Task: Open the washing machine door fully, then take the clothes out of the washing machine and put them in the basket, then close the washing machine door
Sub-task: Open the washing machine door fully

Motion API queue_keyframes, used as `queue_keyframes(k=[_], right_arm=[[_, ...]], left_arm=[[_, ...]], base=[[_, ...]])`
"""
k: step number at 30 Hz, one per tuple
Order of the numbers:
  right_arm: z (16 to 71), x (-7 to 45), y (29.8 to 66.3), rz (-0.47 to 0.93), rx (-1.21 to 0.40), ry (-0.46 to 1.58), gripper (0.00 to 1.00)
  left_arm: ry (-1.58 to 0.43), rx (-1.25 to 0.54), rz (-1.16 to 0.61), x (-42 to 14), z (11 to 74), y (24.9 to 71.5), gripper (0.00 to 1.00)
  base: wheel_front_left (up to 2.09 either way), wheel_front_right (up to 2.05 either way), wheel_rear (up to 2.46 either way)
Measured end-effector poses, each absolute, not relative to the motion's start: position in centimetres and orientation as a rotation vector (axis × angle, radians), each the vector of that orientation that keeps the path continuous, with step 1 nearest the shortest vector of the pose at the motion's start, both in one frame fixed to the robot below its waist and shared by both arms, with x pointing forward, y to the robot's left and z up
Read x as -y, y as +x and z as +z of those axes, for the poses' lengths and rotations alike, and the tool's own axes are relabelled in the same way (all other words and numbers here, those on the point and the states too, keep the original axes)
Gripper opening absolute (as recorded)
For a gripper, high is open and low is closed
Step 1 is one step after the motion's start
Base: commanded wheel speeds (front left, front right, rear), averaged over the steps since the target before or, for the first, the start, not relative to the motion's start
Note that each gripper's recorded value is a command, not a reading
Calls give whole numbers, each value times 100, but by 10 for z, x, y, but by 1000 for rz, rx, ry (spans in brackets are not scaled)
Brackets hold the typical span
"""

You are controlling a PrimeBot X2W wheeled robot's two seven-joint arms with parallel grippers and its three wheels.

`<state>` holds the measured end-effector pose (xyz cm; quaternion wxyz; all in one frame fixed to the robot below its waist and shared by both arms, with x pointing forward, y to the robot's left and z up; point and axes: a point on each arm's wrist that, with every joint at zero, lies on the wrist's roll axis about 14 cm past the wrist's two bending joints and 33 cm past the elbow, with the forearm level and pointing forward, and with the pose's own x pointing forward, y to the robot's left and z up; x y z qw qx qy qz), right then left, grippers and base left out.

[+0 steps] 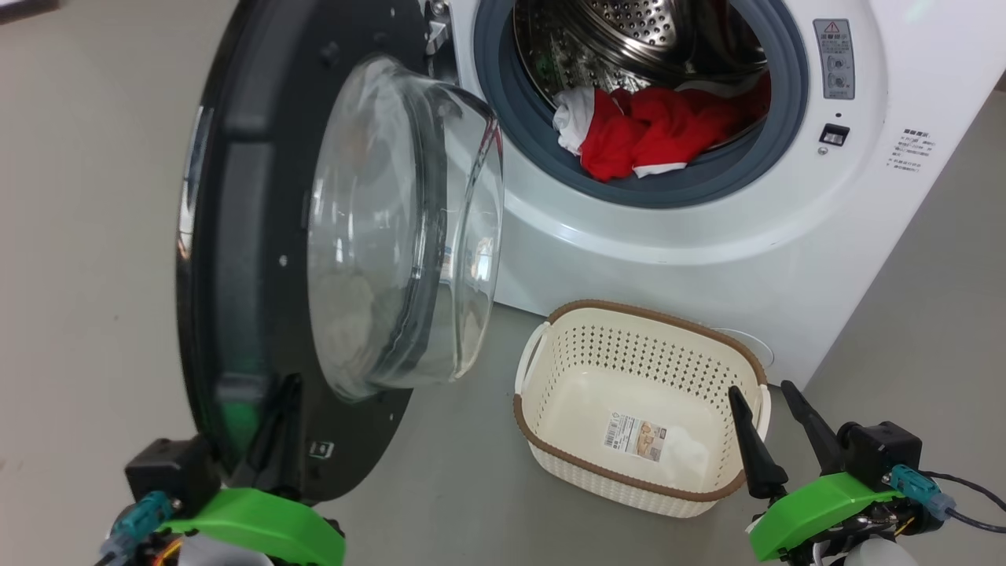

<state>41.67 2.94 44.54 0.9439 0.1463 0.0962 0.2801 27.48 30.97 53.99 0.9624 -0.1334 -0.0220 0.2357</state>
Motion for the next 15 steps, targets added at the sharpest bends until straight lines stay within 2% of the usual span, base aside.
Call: queue_keyframes(k=[15], right_arm=[[426, -35, 414, 596, -244, 289, 100]], left_arm=[[-199, -3, 649, -356, 525, 260, 0]], base=[[0, 0, 0]])
